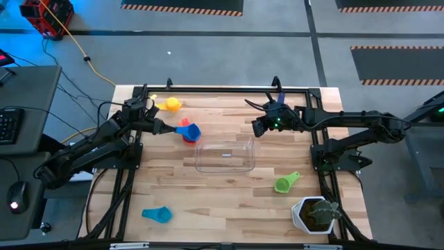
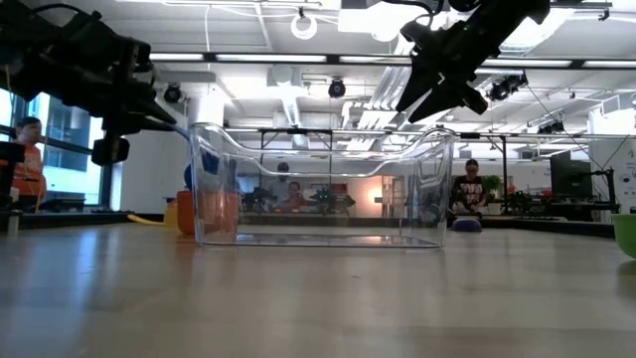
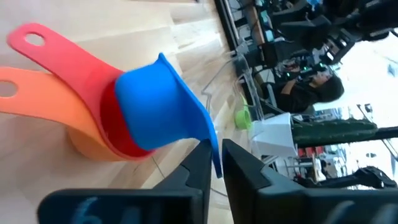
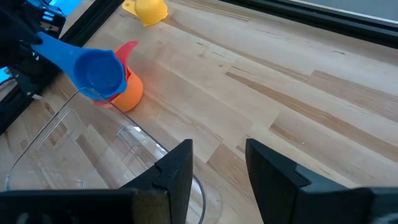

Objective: Nest measuring cups in basket
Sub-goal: Stack the blue measuring cup on top of the red measuring cup

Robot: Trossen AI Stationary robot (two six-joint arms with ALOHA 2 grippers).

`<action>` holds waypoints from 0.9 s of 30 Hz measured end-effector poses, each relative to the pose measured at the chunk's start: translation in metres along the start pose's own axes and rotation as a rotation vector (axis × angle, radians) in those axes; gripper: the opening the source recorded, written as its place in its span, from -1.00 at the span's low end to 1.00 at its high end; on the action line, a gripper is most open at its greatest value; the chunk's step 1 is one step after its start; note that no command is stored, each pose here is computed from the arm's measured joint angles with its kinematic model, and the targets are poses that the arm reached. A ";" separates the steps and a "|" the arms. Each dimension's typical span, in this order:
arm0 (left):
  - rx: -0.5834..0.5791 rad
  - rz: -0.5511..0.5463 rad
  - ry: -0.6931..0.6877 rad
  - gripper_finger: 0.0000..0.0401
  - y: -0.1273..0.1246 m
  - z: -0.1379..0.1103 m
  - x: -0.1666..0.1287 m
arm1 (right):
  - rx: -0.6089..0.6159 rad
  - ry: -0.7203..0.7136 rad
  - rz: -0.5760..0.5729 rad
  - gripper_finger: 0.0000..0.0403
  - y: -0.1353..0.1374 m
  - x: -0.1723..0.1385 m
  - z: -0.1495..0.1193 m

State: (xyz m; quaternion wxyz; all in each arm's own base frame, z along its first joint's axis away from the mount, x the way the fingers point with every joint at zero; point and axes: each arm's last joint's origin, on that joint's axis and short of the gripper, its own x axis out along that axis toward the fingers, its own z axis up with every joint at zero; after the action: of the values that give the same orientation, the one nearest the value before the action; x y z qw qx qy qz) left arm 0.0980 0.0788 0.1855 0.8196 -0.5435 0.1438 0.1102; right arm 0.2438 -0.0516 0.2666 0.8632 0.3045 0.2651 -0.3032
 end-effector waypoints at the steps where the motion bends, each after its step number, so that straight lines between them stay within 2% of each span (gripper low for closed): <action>1: -0.001 0.004 -0.004 -0.81 0.000 0.000 0.000 | 0.000 0.000 0.000 -0.32 0.000 0.000 0.000; 17: 0.005 0.006 -0.025 -0.23 0.001 0.003 -0.002 | 0.002 -0.004 0.003 -0.32 0.000 0.000 0.000; 27: 0.013 -0.015 -0.041 -0.15 0.007 0.008 -0.011 | 0.028 -0.006 0.005 -0.32 0.000 0.000 0.001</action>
State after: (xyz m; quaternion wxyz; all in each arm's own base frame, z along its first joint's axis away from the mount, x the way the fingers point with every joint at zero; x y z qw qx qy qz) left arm 0.0866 0.0885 0.1859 0.8267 -0.5369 0.1238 0.1141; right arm 0.2443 -0.0517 0.2672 0.8604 0.3163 0.2574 -0.3057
